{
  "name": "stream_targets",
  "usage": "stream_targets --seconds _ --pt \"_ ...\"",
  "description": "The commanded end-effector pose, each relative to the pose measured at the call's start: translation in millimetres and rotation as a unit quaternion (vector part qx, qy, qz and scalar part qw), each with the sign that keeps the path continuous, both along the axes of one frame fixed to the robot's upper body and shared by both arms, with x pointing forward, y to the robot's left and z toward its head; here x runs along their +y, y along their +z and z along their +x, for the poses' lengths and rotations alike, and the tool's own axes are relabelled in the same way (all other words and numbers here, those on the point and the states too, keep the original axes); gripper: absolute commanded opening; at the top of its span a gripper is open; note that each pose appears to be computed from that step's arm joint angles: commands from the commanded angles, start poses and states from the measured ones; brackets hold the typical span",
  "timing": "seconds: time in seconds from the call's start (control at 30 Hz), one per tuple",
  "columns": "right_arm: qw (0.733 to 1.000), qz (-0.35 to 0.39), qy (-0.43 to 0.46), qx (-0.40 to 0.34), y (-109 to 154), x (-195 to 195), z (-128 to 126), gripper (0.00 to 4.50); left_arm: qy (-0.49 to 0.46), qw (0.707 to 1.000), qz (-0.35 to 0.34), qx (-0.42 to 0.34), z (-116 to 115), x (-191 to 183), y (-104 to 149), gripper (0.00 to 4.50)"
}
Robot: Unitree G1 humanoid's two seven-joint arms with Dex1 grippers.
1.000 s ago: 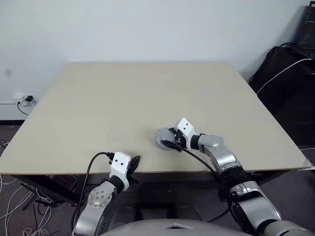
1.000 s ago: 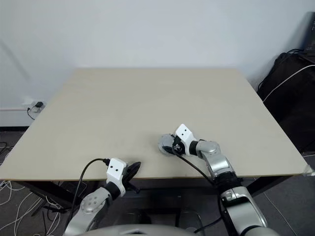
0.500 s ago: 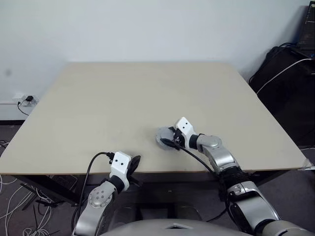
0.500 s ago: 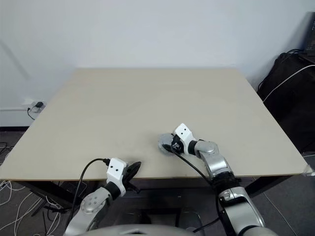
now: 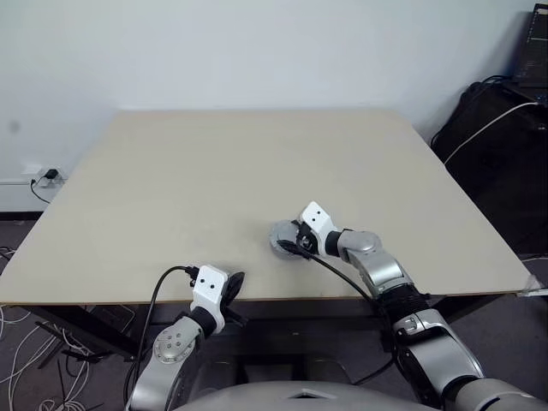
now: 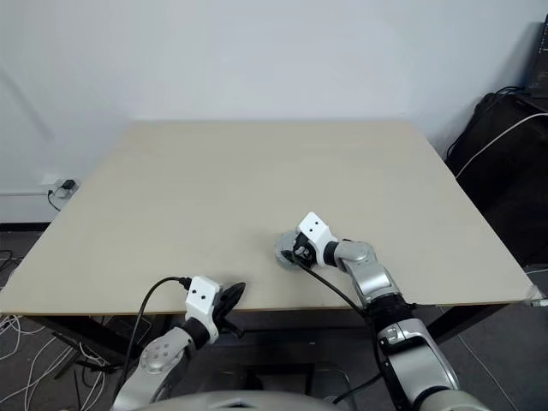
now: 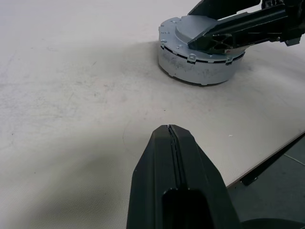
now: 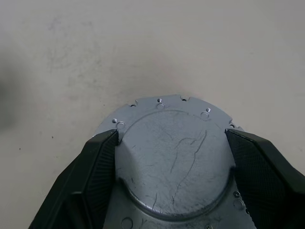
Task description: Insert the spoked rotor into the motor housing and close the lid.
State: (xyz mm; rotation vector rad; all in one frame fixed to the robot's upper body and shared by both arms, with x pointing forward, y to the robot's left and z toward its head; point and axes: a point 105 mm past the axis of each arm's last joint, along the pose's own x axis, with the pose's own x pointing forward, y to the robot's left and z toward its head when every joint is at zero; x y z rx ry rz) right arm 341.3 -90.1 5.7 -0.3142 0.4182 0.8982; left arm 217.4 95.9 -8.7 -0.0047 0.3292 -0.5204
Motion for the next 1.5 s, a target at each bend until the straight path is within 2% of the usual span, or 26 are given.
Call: stream_targets --seconds 0.03,0.37,0.5,0.7,0.83,0.97,1.1,1.27,1.5 --pt "0.999 -0.041 -0.018 -0.006 -3.6 -11.7 5.3 3.26 -0.003 1.000 -0.007 -0.026 5.1 -2.8 11.2 0.00" --pt "0.998 -0.055 -0.020 0.011 -11.4 -17.1 2.4 3.26 -0.004 1.000 -0.004 -0.027 6.2 -2.6 11.2 0.00" --pt "0.998 -0.055 -0.021 0.014 -13.0 -15.8 0.9 3.26 0.024 0.999 -0.010 -0.039 17.8 -1.1 19.4 0.00" --pt "0.998 -0.049 -0.022 0.016 -13.1 -10.6 0.6 3.26 0.049 0.998 0.004 -0.040 56.3 -1.2 27.3 0.00" --pt "0.999 -0.047 -0.021 0.015 -12.0 -7.1 1.0 3.26 0.039 0.999 -0.023 -0.024 83.2 -6.2 33.6 0.00" --pt "0.999 -0.042 -0.023 0.012 -9.9 -3.5 2.2 3.26 0.028 0.997 -0.060 0.036 110.7 -12.3 34.4 0.00" --pt "0.999 -0.039 -0.024 0.011 -8.9 -0.8 2.3 3.26 0.008 0.992 -0.101 0.074 128.2 -22.6 36.6 0.00" --pt "0.999 -0.036 -0.025 0.010 -7.4 0.5 2.1 3.26 -0.043 0.983 -0.134 0.118 134.7 -41.1 40.2 0.00" --pt "0.999 -0.034 -0.027 0.009 -5.9 0.5 1.2 3.26 -0.096 0.975 -0.134 0.149 128.9 -55.1 38.1 0.00"
